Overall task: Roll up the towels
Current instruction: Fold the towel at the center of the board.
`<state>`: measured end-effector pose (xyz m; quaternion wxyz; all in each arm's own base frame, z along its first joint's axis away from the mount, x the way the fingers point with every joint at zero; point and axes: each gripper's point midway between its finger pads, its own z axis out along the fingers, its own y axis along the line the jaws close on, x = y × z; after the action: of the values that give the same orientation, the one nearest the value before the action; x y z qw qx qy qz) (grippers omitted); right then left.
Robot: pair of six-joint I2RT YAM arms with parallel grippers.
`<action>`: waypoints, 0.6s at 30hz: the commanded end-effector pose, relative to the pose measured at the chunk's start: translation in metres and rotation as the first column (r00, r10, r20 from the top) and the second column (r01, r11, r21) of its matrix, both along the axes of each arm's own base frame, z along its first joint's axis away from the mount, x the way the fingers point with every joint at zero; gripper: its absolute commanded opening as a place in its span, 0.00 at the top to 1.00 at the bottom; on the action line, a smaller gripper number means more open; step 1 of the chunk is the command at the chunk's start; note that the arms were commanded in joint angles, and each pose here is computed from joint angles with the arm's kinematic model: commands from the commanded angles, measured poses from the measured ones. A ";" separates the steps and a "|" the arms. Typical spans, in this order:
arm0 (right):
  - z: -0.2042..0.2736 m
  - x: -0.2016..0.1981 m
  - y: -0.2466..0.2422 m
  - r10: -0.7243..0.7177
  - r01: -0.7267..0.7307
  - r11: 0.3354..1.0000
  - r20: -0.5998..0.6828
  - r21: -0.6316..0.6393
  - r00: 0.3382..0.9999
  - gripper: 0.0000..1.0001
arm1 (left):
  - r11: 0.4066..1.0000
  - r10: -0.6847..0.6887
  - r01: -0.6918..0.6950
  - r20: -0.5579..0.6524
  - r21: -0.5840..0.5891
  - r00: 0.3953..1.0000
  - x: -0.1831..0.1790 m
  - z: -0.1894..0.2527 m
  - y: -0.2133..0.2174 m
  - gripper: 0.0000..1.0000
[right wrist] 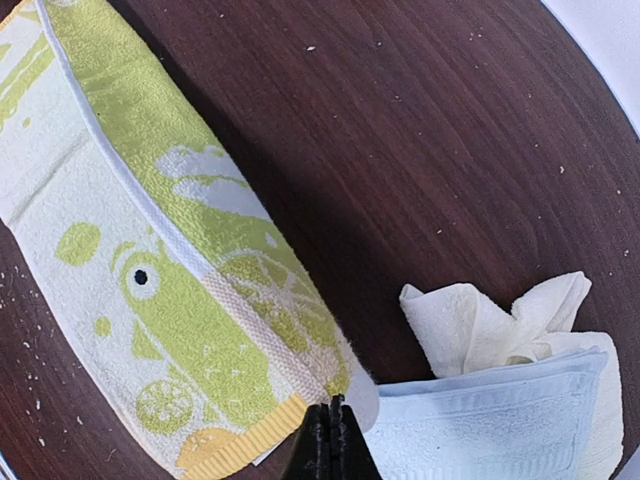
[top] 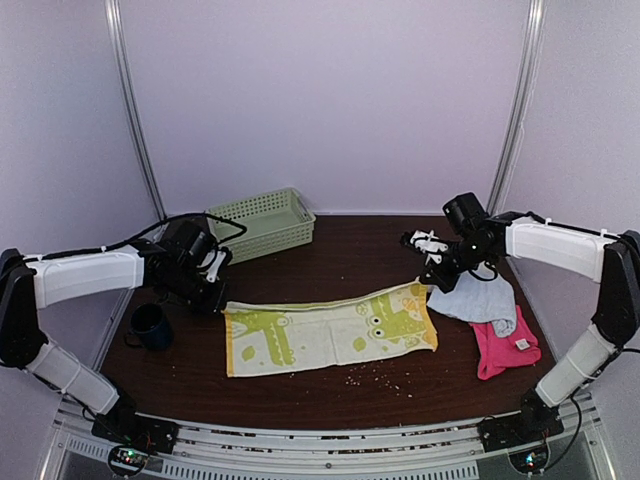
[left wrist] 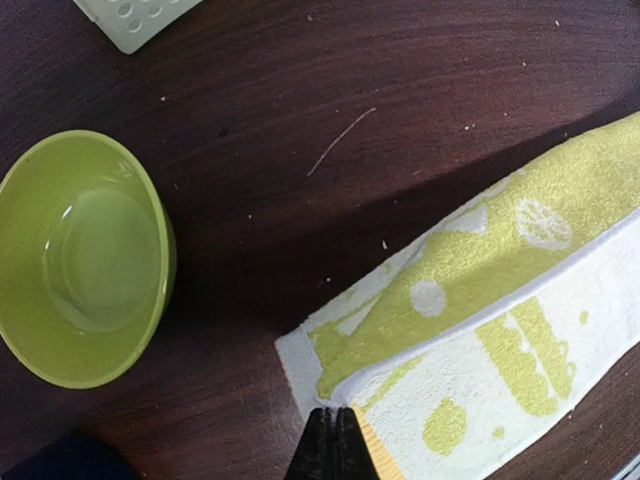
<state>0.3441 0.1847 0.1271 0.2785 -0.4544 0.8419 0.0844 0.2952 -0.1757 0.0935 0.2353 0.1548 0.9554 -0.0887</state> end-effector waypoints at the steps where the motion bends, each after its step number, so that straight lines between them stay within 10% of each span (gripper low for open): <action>1: -0.004 -0.018 -0.004 0.020 -0.021 0.999 -0.016 -0.050 1.000 1.00 | 0.999 -0.009 0.008 -0.019 -0.036 1.000 -0.008 0.015 -0.001 1.00; 18: -0.016 -0.060 -0.024 0.060 -0.065 0.992 -0.051 -0.104 0.997 1.00 | 0.988 -0.114 0.097 -0.142 -0.119 0.983 -0.040 0.001 -0.014 1.00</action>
<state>0.2921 0.1647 0.1037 0.2288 -0.4837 0.8422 0.0663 0.2656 -0.1880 0.0960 0.1857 0.1776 0.9553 -0.1465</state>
